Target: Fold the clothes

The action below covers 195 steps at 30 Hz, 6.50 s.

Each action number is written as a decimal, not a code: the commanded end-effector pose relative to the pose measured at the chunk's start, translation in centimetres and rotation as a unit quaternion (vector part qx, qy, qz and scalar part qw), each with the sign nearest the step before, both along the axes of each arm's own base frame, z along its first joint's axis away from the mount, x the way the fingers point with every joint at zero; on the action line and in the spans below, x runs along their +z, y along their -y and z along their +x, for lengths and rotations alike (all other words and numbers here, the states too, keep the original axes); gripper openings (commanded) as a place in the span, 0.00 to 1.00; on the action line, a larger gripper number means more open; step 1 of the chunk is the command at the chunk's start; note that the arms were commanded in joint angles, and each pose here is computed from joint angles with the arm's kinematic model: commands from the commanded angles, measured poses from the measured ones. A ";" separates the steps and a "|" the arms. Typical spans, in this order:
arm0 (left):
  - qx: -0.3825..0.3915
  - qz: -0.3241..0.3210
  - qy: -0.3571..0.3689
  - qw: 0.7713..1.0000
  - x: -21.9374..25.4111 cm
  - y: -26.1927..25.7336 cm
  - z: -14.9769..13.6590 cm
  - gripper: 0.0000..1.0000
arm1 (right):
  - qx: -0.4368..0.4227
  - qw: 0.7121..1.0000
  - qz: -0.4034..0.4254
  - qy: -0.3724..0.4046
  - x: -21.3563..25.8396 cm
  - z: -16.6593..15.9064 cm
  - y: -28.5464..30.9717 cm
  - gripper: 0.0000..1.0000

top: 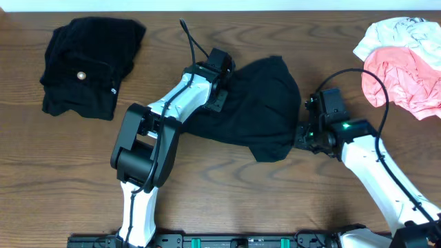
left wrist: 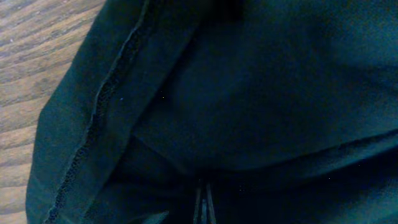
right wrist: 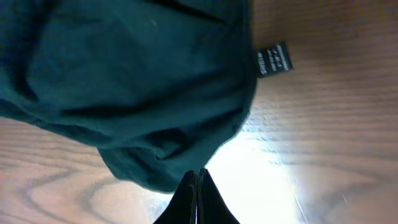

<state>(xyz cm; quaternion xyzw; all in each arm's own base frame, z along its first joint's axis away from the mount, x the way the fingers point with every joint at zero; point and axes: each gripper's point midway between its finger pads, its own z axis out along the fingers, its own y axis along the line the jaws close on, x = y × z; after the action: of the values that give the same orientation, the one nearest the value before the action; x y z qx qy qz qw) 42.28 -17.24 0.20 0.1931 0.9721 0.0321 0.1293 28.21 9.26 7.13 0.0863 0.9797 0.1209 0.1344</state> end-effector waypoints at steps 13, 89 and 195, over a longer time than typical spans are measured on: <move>0.010 -0.001 0.011 1.000 0.6 -0.2 0.1 0.06 | 0.012 0.999 -0.018 -0.033 -6.5 1.7 -0.6 0.01; -0.204 -0.129 0.183 0.953 5.3 9.9 5.7 0.06 | -0.161 0.972 -0.079 -0.154 -5.9 -0.9 9.6 0.01; -0.039 0.044 0.114 0.992 -4.1 -7.0 8.9 0.06 | 0.000 0.958 -0.189 -0.217 -8.1 -6.5 5.1 0.01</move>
<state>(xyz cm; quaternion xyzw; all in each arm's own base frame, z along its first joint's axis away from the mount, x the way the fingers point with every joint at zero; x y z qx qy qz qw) 53.58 -12.90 0.14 0.2389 0.9226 0.0660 0.2957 22.45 4.88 -0.46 0.0789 0.9932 -0.0653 -0.0558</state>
